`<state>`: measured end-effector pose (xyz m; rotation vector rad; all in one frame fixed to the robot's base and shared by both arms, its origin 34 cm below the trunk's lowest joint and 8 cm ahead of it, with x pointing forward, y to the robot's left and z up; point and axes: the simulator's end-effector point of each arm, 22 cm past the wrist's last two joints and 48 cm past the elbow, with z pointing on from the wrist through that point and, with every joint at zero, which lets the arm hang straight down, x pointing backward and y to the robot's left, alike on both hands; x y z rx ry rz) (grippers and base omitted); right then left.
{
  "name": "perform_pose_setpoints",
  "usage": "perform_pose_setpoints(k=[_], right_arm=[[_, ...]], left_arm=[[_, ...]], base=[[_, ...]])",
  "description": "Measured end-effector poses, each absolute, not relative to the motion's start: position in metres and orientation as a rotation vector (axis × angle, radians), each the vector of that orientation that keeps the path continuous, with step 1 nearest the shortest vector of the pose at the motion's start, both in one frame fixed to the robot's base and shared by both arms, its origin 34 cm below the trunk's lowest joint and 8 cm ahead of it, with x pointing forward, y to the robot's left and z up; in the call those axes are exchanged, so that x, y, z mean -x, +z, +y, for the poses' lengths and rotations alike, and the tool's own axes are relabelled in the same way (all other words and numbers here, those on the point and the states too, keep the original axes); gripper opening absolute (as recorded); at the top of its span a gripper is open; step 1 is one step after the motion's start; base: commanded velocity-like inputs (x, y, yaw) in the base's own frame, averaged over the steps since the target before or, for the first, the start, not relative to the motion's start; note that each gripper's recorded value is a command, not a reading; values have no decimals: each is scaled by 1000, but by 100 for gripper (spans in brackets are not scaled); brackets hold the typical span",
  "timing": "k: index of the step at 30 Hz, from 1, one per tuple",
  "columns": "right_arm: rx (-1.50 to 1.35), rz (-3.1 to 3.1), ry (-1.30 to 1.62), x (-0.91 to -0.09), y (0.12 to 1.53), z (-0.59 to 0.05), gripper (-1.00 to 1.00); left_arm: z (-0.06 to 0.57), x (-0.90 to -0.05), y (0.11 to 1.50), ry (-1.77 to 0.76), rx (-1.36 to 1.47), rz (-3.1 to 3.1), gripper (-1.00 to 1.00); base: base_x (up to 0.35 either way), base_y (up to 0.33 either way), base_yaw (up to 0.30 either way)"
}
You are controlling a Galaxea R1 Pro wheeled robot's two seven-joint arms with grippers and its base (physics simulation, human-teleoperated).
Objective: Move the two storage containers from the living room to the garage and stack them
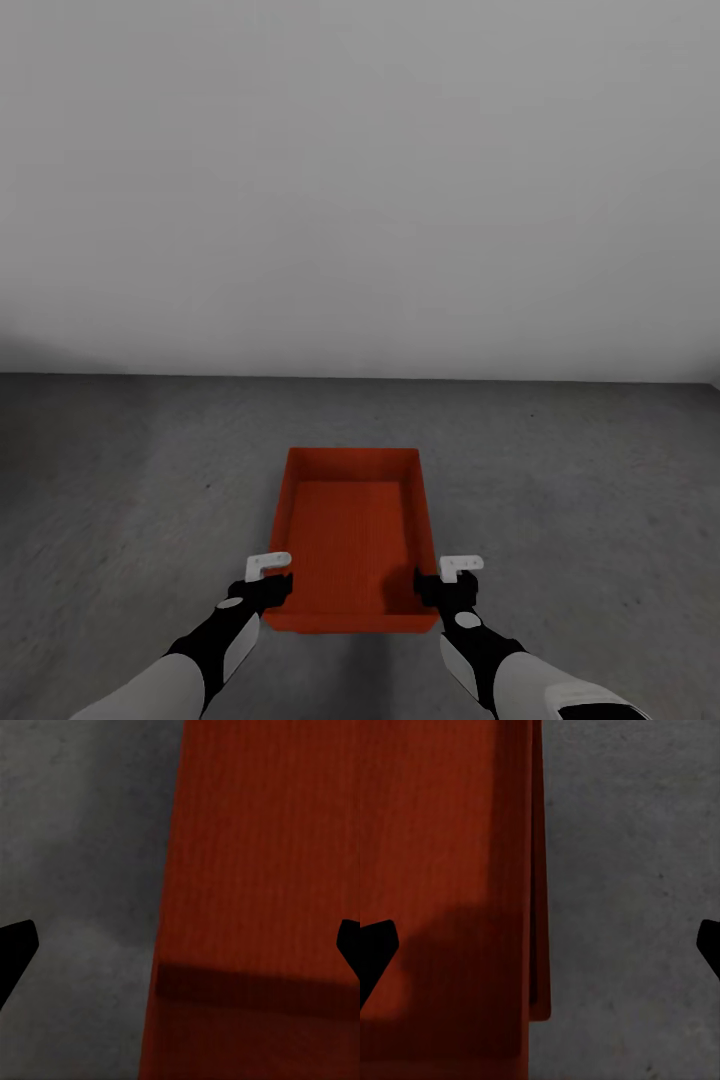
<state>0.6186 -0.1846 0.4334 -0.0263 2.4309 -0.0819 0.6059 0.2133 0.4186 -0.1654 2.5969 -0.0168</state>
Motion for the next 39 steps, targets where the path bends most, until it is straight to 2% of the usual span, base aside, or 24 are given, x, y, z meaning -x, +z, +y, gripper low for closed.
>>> perform_pose_setpoints(k=[39], right_arm=[[28, 2432, -82, -624, 500, -185, 100]], left_arm=[[215, -611, 485, -18, 183, 2598, 100]], base=[[0, 0, 0]])
